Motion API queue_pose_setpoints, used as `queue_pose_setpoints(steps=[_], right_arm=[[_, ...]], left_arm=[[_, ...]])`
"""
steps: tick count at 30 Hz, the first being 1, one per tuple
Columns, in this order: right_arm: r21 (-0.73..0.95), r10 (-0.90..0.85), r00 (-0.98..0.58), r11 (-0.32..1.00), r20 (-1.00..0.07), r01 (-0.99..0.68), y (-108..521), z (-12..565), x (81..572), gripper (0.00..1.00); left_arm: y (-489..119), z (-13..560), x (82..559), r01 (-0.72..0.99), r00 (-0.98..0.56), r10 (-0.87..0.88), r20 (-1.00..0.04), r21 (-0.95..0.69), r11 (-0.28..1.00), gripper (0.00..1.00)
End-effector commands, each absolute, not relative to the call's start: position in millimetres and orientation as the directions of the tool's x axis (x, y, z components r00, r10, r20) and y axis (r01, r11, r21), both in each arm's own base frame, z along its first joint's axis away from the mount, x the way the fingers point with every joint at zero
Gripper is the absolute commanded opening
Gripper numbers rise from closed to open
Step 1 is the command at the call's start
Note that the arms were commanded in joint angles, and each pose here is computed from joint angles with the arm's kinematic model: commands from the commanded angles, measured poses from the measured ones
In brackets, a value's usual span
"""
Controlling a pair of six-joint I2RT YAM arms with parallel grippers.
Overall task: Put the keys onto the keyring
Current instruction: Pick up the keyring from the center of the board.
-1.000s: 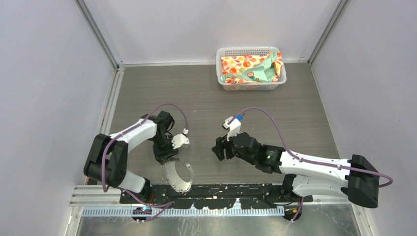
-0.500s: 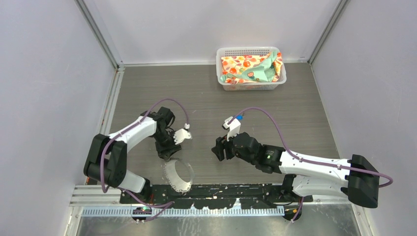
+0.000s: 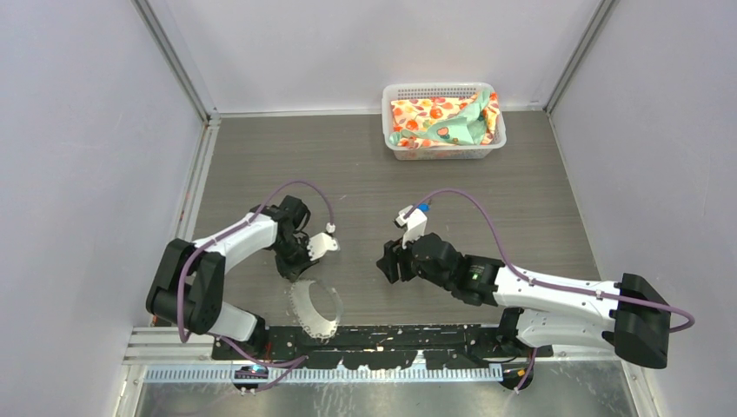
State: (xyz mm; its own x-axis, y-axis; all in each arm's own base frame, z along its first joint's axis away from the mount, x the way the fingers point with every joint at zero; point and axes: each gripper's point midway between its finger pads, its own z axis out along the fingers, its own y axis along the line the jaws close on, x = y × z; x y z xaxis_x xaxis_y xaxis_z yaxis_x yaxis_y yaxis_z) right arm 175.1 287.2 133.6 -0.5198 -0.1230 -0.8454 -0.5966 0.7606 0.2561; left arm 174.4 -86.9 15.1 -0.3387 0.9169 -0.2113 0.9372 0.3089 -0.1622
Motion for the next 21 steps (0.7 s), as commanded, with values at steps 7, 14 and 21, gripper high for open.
queue_pose_setpoints(steps=[7, 14, 21], right_arm=[[0.314, -0.008, -0.497, 0.766, -0.868, -0.561, 281.0, 166.4, 189.7, 0.57], [0.340, 0.076, -0.426, 0.733, -0.901, -0.589, 268.5, 226.6, 204.2, 0.57], [0.338, 0.138, -0.326, 0.622, -0.935, -0.706, 267.6, 313.0, 196.8, 0.60]], left_arm=[[-104.5, 68.1, 208.1, 0.964, -0.247, 0.899, -0.362, 0.005, 0.267, 0.00], [-168.3, 213.7, 213.1, 0.970, 0.135, 0.690, -0.711, 0.238, 0.055, 0.00], [-213.2, 322.5, 161.3, 0.769, 0.639, 0.263, -0.722, 0.611, -0.191, 0.00]])
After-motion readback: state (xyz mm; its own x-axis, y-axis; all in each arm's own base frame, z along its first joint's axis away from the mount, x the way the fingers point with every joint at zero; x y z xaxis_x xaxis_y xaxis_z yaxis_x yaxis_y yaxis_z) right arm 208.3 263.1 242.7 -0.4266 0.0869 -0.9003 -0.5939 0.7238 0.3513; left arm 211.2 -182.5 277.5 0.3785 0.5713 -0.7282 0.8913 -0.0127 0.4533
